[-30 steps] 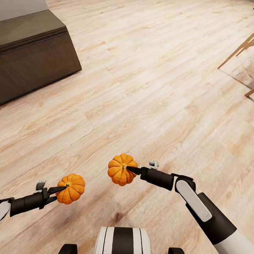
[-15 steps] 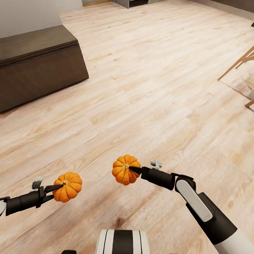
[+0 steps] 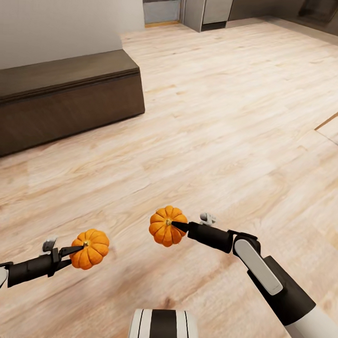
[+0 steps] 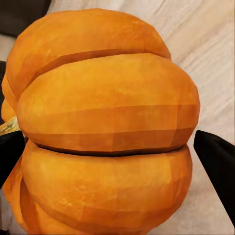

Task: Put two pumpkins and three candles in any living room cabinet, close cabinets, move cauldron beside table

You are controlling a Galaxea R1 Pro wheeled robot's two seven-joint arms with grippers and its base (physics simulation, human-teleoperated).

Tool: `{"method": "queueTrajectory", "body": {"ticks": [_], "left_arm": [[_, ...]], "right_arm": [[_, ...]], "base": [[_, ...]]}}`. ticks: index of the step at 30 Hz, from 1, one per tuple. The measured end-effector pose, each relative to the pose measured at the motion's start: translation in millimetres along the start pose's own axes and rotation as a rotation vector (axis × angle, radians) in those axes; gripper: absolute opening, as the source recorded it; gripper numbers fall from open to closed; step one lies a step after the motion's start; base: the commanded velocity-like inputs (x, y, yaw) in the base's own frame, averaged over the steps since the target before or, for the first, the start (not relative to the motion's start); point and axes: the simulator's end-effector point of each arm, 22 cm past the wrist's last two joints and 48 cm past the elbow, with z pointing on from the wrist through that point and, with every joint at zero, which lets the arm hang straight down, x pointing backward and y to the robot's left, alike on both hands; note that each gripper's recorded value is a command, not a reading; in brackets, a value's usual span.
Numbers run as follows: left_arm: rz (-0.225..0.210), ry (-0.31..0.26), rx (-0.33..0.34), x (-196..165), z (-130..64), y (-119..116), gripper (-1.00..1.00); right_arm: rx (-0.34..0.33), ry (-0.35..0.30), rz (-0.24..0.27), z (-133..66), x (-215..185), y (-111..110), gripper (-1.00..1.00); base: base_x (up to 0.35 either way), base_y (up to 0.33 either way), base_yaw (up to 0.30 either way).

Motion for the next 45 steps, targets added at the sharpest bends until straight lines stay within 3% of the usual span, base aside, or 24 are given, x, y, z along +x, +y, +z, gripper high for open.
{"method": "queueTrajectory", "body": {"ticks": [9,22,28,45], "left_arm": [[0.021,-0.042,0.020,-13.1,-12.5,-15.6,-1.00],[0.023,-0.043,0.046,-14.9,-21.4,-34.4,-1.00],[0.021,-0.040,0.043,-14.3,-20.8,-32.8,-1.00],[0.046,-0.081,0.074,-25.1,-36.0,-55.1,-1.00]], "right_arm": [[-0.010,-0.019,-0.026,-9.0,-9.5,15.7,-1.00],[-0.019,-0.033,-0.052,-18.9,-17.5,33.2,-1.00],[-0.018,-0.030,-0.049,-18.0,-16.4,31.4,-1.00],[-0.037,-0.062,-0.083,-31.5,-28.9,54.7,-1.00]], "base": [[0.000,0.000,0.281],[0.000,0.000,0.202],[0.000,0.000,0.189],[0.000,0.000,0.189]]}}
